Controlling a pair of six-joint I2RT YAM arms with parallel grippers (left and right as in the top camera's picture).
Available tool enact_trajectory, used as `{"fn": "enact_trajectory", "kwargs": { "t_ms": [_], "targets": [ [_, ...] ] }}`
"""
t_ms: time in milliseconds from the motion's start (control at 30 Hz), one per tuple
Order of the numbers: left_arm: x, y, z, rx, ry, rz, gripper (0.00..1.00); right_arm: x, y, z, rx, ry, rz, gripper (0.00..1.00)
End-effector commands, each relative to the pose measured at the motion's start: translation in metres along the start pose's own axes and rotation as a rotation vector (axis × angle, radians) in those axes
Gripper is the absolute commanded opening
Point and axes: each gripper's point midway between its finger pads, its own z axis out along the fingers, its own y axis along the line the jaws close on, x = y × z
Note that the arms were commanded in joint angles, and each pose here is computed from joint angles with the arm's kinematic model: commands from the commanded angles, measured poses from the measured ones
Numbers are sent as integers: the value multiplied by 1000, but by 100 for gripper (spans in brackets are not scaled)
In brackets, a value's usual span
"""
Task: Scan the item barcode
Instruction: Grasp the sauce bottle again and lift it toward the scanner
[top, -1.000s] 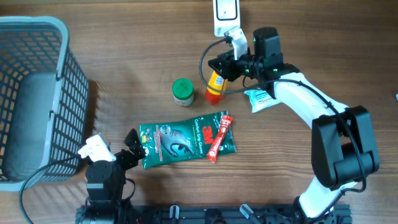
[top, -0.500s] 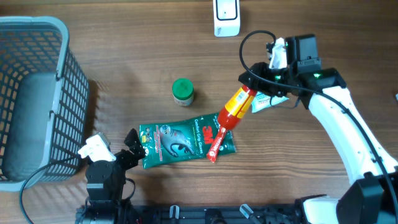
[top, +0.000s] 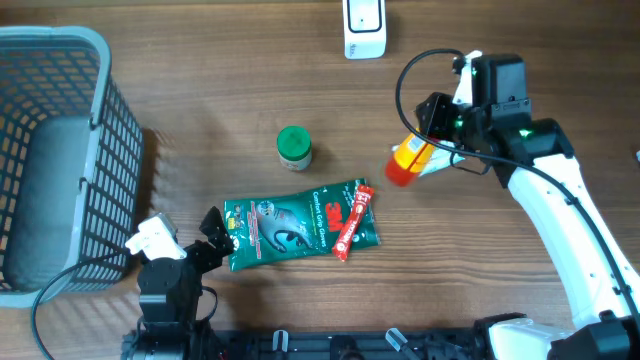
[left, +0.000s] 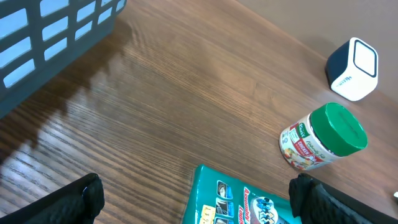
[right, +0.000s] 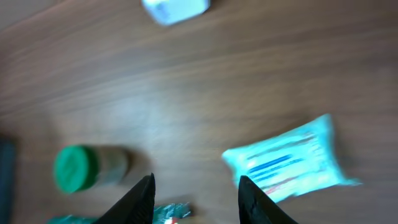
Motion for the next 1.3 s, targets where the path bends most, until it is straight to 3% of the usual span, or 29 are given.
{"fn": "enact_trajectory", "kwargs": {
  "t_ms": [0, 167, 333, 733, 1000, 1133, 1267],
  "targets": [
    [0, 0, 0, 4, 0, -8, 100, -43, -14, -25, 206, -187, -104, 18],
    [0, 0, 0, 4, 0, -8, 100, -88, 3, -49, 384, -417, -268, 26],
    [0, 0, 0, 4, 0, -8, 100, -118, 6, -38, 596, -531, -400, 26],
    [0, 0, 0, 4, 0, -8, 100, -226, 57, 73, 960, -645, -618, 20],
    [0, 0, 0, 4, 0, -8, 100, -222, 97, 150, 1010, -719, -814, 16],
    [0, 0, 0, 4, 0, -8, 100, -212, 129, 160, 897, -774, -835, 16],
    [0, 0, 0, 4, 0, -8, 100, -212, 129, 162, 890, -772, -834, 18]
  ]
}}
